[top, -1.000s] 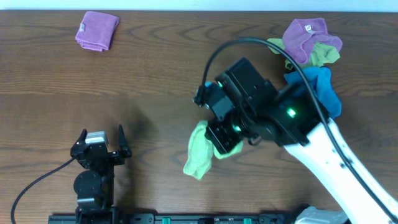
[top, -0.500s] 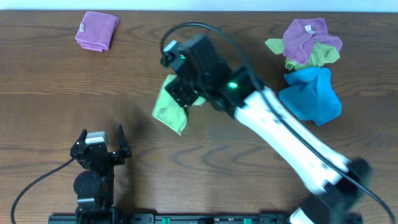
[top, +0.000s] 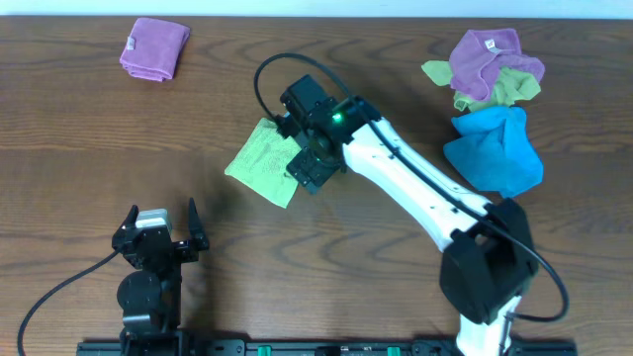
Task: Fold the cloth
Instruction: 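Lift the green cloth with the right gripper and carry it leftward to center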
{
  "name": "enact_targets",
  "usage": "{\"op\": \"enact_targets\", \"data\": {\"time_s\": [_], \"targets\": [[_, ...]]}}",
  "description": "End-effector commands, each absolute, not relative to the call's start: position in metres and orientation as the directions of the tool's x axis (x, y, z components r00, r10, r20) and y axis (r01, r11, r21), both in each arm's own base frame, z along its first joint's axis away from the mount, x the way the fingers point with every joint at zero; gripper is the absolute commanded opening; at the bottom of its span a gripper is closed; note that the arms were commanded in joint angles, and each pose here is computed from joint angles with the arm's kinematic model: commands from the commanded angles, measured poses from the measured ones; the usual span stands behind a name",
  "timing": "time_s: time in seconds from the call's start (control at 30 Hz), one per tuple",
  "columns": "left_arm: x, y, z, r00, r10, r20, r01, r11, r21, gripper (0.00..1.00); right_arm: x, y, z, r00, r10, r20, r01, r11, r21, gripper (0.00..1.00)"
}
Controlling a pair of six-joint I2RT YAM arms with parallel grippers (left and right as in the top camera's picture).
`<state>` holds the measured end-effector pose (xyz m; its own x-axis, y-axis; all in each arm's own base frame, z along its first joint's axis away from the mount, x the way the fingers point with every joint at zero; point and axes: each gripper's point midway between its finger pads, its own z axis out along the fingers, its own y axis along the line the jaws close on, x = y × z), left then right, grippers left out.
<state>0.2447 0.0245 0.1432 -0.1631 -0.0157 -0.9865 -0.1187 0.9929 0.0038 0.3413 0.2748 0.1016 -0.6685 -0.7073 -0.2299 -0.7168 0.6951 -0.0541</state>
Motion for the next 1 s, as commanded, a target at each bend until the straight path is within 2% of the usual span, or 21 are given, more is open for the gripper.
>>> {"op": "enact_targets", "data": {"time_s": [0.0,0.13,0.3,0.4,0.47,0.53,0.6,0.73,0.87,0.97], "targets": [[0.243,0.029,0.122,-0.218,-0.005,-0.976,-0.137,0.990,0.025,0.95,0.348,0.273,0.085,-0.673,-0.709,-0.209,-0.714,0.697,-0.064,0.85],[0.243,0.029,0.122,-0.218,-0.005,-0.976,-0.137,0.990,0.025,0.95,0.360,0.273,0.061,-0.748,-0.630,-0.208,-0.653,0.754,0.064,0.78],[0.243,0.029,0.122,-0.218,-0.005,-0.976,-0.137,0.990,0.026,0.95,0.382,0.283,0.053,-0.822,-0.504,-0.264,-0.552,0.819,0.158,0.61],[0.243,0.029,0.123,-0.217,-0.005,-0.976,-0.137,0.990,0.025,0.95,0.387,0.292,0.057,-0.824,-0.481,-0.301,-0.545,0.818,0.186,0.61],[0.243,0.029,0.122,-0.218,-0.005,-0.976,-0.137,0.990,0.025,0.95,0.380,0.310,0.063,-0.827,-0.466,-0.314,-0.551,0.783,0.289,0.58],[0.243,0.029,0.123,-0.218,-0.005,-0.976,-0.137,0.990,0.025,0.95,0.389,0.303,0.062,-0.856,-0.410,-0.315,-0.493,0.832,0.255,0.53],[0.243,0.029,0.122,-0.218,-0.005,-0.976,-0.137,0.990,0.025,0.95,0.396,0.295,0.060,-0.868,-0.379,-0.319,-0.455,0.866,0.208,0.54],[0.243,0.029,0.122,-0.218,-0.005,-0.976,-0.137,0.990,0.025,0.95,0.384,0.304,0.061,-0.906,-0.327,-0.269,-0.402,0.864,0.303,0.63],[0.243,0.029,0.122,-0.218,-0.005,-0.976,-0.137,0.990,0.026,0.95,0.386,0.299,0.060,-0.924,-0.282,-0.256,-0.352,0.891,0.288,0.48],[0.243,0.029,0.122,-0.218,-0.005,-0.976,-0.137,0.990,0.025,0.95,0.395,0.288,0.058,-0.935,-0.230,-0.269,-0.294,0.929,0.226,0.21]]}}
